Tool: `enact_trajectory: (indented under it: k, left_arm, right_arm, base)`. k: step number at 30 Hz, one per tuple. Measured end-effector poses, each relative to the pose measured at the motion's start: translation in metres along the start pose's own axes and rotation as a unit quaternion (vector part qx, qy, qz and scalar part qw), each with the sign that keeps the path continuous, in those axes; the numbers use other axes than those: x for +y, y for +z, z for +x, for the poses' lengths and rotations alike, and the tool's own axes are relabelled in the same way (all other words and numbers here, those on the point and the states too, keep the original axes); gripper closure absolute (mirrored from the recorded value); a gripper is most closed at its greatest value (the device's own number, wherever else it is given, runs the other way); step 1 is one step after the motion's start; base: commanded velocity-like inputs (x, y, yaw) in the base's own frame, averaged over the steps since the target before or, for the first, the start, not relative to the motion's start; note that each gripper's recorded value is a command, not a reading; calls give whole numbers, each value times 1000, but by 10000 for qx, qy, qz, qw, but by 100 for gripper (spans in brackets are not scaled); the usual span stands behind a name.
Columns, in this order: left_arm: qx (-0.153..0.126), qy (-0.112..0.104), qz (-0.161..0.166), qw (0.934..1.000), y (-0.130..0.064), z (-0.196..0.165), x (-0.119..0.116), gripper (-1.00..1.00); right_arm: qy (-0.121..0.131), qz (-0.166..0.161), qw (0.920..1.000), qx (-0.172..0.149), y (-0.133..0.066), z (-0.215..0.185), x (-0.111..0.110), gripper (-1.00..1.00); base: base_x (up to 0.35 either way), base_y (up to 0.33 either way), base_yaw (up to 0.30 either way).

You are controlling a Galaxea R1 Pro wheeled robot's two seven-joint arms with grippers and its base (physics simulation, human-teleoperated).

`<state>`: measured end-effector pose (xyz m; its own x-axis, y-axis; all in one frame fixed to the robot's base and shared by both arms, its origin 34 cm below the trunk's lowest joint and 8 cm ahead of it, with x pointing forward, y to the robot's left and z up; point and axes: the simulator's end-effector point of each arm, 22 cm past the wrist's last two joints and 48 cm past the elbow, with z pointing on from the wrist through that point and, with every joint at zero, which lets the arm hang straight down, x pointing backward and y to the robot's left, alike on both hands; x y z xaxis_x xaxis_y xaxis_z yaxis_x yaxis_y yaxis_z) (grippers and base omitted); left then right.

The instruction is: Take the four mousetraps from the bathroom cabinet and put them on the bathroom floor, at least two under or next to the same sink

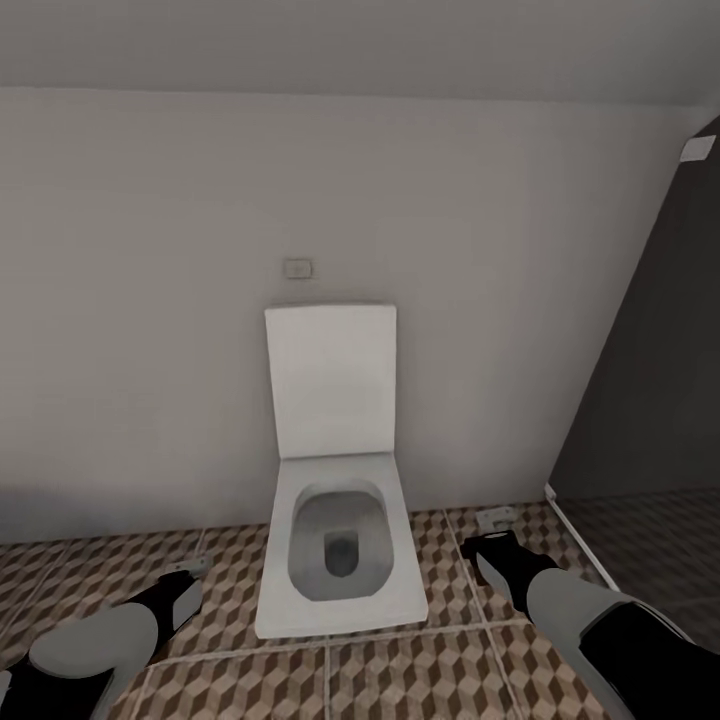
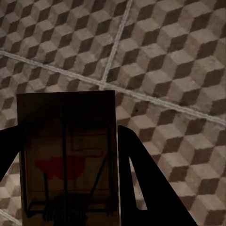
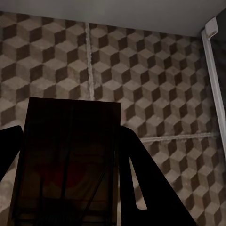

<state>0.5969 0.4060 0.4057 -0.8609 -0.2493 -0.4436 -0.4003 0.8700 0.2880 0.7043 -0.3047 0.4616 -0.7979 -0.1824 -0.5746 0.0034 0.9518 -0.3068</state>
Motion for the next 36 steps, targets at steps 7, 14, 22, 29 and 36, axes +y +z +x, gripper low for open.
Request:
enact_trajectory:
  k: [7,14,22,29,36]
  left_arm:
    - [1,2,6,10000,12,10,-4,100]
    - [4,2,8,10000,24,20,-7,100]
    - [12,8,4,10000,38,32,-11,100]
    - [11,6,0,10000,50,42,-13,100]
    - [15,13,21,10000,61,53,-19,100]
  right_arm:
    - [3,-8,10000,-18,9,10,5,100]
    - [10,-1,10000,-14,19,22,8,100]
    - [11,9,10000,-5,31,37,12,100]
    - [12,10,10000,-8,41,49,17,100]
    - [13,10,10000,-9,50,61,22,100]
  base:
    - [0,0,0]
    - [0,0,144]
    - [0,0,113]
    - [0,0,6]
    - [0,0,0]
